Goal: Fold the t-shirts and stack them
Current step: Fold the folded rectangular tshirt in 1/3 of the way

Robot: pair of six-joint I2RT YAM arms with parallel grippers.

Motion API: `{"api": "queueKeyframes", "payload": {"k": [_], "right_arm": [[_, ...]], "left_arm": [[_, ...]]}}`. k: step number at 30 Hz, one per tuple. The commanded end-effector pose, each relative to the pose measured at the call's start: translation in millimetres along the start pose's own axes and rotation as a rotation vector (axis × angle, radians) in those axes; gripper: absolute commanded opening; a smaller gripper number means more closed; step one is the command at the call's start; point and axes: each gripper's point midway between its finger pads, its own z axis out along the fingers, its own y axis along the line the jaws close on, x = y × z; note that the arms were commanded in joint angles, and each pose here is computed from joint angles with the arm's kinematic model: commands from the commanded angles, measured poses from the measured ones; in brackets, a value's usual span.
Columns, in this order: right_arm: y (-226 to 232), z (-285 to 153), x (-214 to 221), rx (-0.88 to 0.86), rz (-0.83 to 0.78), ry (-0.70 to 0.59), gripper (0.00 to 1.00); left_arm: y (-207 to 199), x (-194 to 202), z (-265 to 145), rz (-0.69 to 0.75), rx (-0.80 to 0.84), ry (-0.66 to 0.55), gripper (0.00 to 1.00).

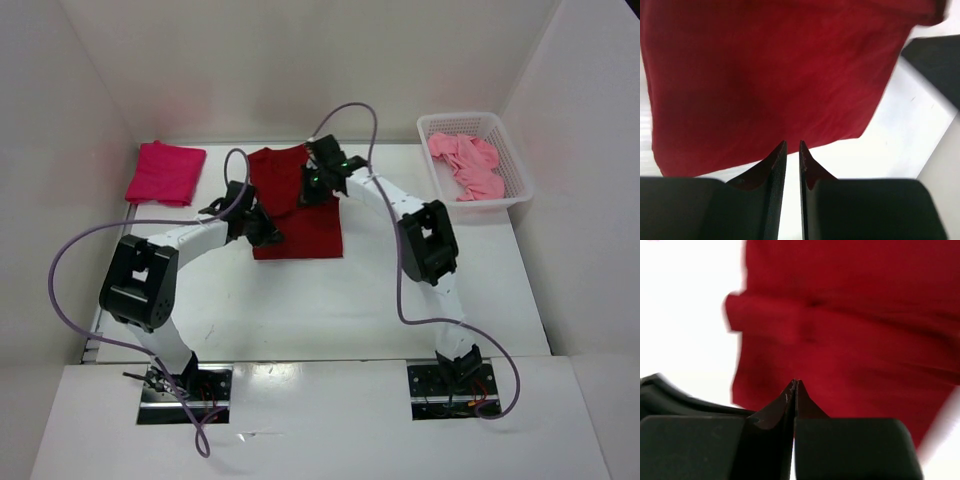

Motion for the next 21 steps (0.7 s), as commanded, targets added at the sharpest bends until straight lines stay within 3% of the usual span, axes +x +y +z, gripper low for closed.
{"api": "queueKeyframes", "payload": {"k": [1,13,17,21], "right_arm": [[36,20,8,-0.078,-0.059,0.011,0.0],[39,77,36,-0.084,-0.057,0.082,0.0],[38,87,27,-0.067,-0.058,0.066,0.0],[46,79,-12,-0.06,-0.069,-0.04,0.0]], "left_arm": [[-5,-2,5,-0.053,0.056,-0.007,0.22],[61,36,21,-0.088,-0.106,0.042,0.26],[72,44,25,-0.097,-0.138,0.068,0.27],[82,50,23,-0.1,-0.162,0.071,0.27]]}}
